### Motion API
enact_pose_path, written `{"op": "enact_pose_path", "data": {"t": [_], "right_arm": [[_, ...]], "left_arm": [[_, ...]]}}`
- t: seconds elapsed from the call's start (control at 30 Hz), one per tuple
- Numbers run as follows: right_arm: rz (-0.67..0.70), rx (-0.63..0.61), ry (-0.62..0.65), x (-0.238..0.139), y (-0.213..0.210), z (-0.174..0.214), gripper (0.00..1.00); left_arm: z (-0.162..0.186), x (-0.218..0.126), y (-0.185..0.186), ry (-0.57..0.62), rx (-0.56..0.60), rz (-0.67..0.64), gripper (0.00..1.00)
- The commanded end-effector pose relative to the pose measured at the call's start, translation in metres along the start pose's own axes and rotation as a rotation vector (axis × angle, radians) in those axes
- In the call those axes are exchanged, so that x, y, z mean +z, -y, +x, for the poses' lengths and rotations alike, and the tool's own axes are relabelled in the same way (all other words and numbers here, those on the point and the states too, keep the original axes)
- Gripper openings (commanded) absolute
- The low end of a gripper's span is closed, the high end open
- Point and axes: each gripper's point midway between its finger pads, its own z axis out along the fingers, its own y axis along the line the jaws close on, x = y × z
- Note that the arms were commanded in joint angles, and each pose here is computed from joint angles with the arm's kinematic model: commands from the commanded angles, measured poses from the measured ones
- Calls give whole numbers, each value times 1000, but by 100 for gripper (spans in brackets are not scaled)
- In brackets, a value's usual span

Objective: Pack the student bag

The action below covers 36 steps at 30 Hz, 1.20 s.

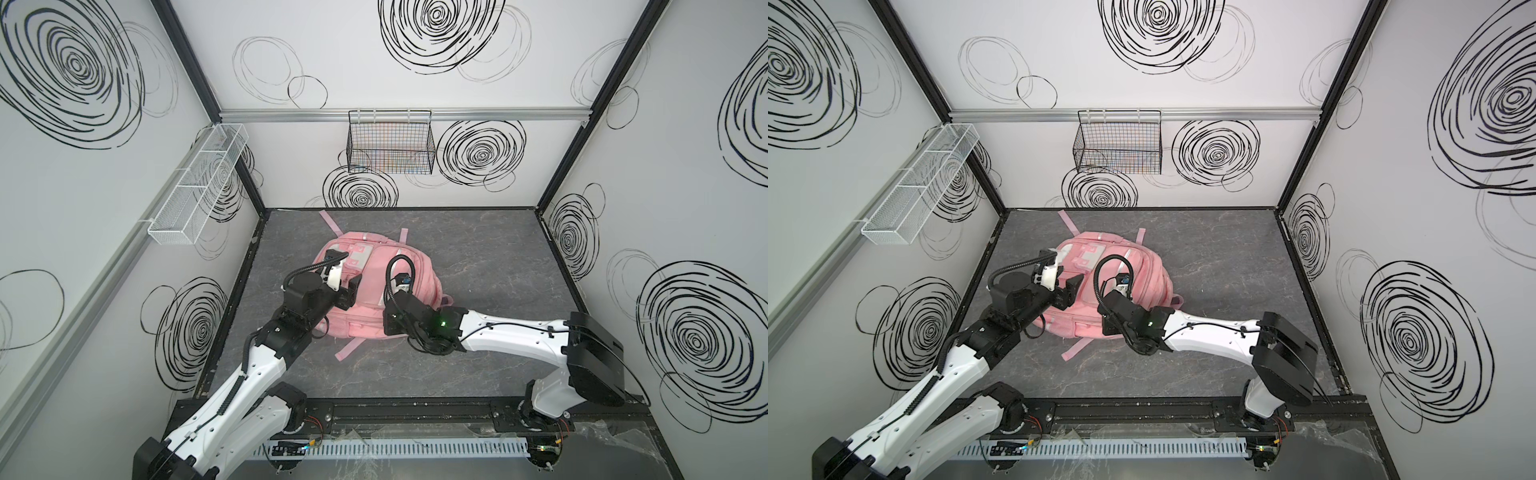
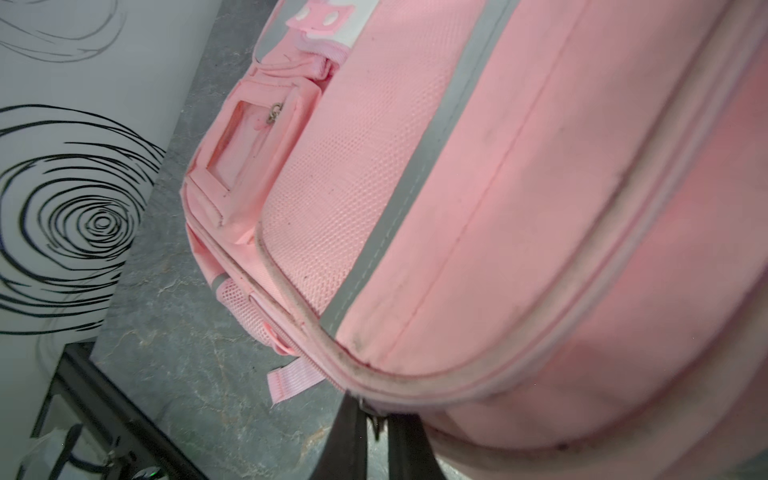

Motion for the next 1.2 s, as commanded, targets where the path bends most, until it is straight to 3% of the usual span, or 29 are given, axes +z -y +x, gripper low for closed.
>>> {"op": "enact_pose_path", "data": {"t": [0.0, 0.23, 0.4, 0.67, 0.77, 0.87, 0.93, 1.17], "right_arm": [[-120, -23, -31, -20, -9, -4, 0], [-295, -17, -9, -52, -17, -19, 0], [-359, -40, 43, -68, -20, -28, 0], [-481, -64, -11, -82, -32, -27, 0], [-503, -61, -33, -84, -34, -25, 0], [-506, -52, -47, -84, -31, -23, 0], [-495, -43, -36, -82, -27, -25, 0], [-451, 41, 54, -71, -11, -34, 0]], "left_arm": [[10, -2, 42, 35, 250, 182, 69], [47, -17, 107, -4, 577, 446, 70], [49, -7, 106, -40, 665, 400, 70], [55, 18, 97, -120, 722, 342, 61], [56, 20, 101, -115, 719, 363, 46], [56, 17, 107, -100, 714, 397, 13], [54, 16, 108, -80, 709, 398, 0], [37, 8, 112, 27, 589, 433, 0]]}}
